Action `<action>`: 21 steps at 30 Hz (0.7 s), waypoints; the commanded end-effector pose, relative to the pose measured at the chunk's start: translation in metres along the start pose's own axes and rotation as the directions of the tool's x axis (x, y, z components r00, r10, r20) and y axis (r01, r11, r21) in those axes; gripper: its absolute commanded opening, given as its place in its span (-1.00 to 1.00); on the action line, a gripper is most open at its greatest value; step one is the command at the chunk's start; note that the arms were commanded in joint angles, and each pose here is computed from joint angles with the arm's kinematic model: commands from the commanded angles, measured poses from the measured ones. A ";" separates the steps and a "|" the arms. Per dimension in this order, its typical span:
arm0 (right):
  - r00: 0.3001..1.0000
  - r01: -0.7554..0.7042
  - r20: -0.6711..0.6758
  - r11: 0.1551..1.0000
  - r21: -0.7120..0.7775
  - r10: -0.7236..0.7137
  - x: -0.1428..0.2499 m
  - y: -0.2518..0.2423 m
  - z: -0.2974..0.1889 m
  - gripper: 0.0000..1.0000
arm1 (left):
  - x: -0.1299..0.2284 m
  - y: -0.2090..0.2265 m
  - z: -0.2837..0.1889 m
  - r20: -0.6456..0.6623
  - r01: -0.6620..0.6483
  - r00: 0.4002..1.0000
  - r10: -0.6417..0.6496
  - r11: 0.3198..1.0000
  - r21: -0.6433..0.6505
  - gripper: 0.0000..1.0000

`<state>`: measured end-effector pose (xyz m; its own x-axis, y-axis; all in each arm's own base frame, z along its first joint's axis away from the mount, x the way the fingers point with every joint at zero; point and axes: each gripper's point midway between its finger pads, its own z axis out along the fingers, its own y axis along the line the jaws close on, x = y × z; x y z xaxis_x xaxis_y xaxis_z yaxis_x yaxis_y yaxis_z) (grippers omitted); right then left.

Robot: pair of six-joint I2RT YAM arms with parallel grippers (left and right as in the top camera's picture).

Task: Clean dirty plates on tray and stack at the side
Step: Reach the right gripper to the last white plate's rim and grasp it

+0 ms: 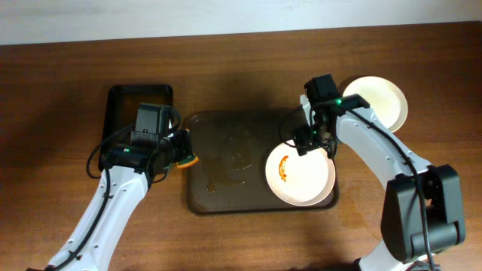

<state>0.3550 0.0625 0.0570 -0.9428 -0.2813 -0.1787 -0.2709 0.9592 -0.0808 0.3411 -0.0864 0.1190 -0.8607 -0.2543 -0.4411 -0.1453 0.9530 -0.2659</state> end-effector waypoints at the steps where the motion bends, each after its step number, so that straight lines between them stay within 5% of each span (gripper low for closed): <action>1: 0.990 0.138 0.014 0.971 -0.194 -0.138 0.005 0.028 0.005 0.82 | 0.000 -0.003 0.000 -0.003 -0.006 1.000 0.006 1.000 0.012 -1.00; 5: 0.990 0.127 -0.033 0.966 -0.226 -0.138 0.012 0.034 0.018 0.50 | 0.000 -0.002 0.000 -0.004 -0.006 1.000 0.006 1.000 0.011 -1.00; 15: 0.984 0.100 -0.117 0.961 -0.259 -0.134 0.024 0.039 0.033 0.56 | -0.001 -0.002 0.000 -0.002 -0.006 1.000 0.006 1.000 0.011 -1.00; 21: 0.991 0.132 0.006 0.975 -0.181 -0.133 -0.034 0.021 -0.013 0.76 | 0.000 -0.002 0.000 -0.003 -0.006 1.000 0.006 1.000 0.011 -1.00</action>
<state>0.3602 0.0986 0.0609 -0.9102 -0.3958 -0.1223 -0.4107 0.9006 0.1425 0.3409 -0.0865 0.1189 -0.8611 -0.2542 -0.4404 -0.1453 0.9530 -0.2660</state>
